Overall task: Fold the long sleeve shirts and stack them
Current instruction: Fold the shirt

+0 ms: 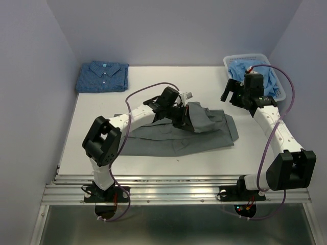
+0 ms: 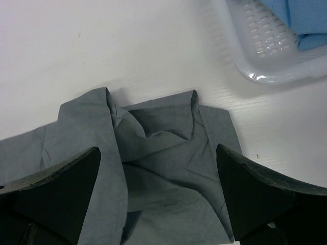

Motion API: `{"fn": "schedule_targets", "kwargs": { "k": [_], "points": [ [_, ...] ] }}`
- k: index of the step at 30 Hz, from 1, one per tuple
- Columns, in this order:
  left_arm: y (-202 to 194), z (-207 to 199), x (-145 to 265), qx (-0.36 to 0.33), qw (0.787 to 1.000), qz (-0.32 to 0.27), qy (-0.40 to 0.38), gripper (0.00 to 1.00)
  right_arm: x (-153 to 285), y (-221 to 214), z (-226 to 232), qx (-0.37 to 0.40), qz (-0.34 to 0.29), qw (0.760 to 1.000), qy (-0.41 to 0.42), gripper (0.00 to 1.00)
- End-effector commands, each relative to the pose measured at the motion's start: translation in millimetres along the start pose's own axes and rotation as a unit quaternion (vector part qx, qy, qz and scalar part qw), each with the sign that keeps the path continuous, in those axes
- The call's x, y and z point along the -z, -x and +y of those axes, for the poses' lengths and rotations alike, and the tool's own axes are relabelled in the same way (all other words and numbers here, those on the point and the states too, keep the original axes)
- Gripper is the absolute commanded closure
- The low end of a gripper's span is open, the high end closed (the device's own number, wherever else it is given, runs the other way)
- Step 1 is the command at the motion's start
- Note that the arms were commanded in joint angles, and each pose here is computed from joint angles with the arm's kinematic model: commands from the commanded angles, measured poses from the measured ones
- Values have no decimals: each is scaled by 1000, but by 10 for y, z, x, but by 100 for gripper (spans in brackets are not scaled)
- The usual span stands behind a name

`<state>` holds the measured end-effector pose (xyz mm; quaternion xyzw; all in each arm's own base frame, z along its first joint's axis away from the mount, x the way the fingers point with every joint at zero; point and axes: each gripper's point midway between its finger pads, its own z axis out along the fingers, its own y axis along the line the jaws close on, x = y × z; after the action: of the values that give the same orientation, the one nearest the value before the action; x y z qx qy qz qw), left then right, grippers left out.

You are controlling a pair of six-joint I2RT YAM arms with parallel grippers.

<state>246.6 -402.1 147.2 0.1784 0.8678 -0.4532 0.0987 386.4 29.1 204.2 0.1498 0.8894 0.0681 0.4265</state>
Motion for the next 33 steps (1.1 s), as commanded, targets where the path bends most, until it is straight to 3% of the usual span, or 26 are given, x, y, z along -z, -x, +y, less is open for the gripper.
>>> {"fn": "schedule_targets", "kwargs": {
  "k": [1, 9, 15, 23, 28, 33],
  "points": [
    [-47, -316, 379, 39, 996, 10, -77, 100, 50, 100, 72, -4, -17, 1000, 13, 0],
    [36, -238, 855, 142, 982, -59, -108, 100, 81, 114, 81, -7, -21, 1000, 16, 0],
    [217, -72, 1252, 194, 962, -154, -118, 100, 98, 120, 83, -8, -24, 1000, 17, 0],
    [175, 4, 1444, 266, 938, -180, -128, 100, 92, 103, 90, -10, -20, 1000, 19, 0],
    [366, -206, 1852, 271, 921, -241, -142, 100, 106, 119, 114, -11, -21, 999, 24, 0],
    [503, -473, 2142, 240, 921, -279, -125, 100, 98, 23, 255, 8, 1, 998, 70, 0]
  ]
}}
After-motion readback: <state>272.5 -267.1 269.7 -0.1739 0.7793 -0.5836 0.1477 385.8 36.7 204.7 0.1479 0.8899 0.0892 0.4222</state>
